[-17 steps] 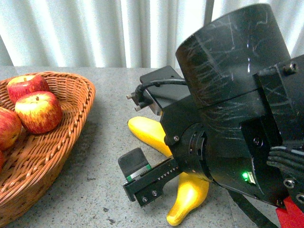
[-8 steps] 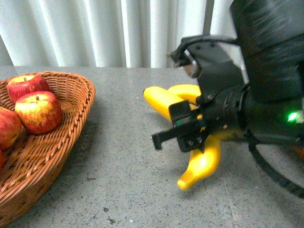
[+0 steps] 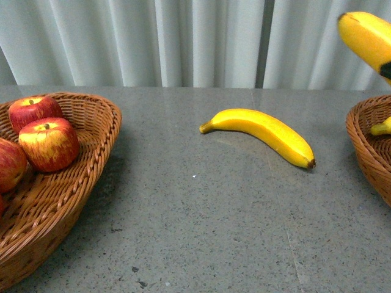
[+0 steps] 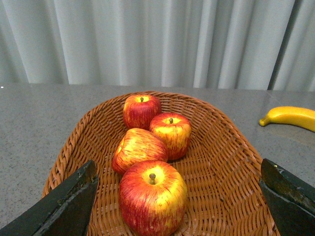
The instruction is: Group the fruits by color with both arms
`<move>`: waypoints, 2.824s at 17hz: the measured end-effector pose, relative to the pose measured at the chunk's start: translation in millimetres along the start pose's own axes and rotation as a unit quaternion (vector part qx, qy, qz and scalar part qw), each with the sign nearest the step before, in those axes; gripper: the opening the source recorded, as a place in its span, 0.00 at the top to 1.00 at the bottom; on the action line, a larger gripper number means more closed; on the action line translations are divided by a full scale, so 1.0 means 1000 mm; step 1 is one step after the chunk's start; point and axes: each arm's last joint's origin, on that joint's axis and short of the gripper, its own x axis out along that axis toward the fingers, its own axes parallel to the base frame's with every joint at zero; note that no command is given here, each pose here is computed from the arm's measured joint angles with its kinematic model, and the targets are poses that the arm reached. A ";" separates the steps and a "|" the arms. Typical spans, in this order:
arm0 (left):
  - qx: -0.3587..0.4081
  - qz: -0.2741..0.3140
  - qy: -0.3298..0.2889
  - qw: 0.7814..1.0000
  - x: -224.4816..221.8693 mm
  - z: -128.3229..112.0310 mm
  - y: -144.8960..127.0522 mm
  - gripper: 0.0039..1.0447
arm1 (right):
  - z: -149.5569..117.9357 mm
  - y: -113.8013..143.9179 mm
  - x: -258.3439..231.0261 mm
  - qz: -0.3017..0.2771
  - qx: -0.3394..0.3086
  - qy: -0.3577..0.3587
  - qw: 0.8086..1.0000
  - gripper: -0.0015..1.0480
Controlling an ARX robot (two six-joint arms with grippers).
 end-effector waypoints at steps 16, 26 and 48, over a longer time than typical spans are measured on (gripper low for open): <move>0.000 0.000 0.000 1.000 0.000 0.000 0.000 0.06 | 0.036 -0.010 -0.027 0.052 -0.085 -0.064 0.993 0.06; 0.000 0.000 0.000 1.000 0.000 0.000 0.000 0.06 | 0.025 0.076 0.123 0.106 -0.047 0.070 0.991 0.06; 0.000 0.000 0.000 1.000 0.000 0.000 0.000 0.06 | -0.020 0.089 0.154 0.098 -0.157 0.216 0.959 0.46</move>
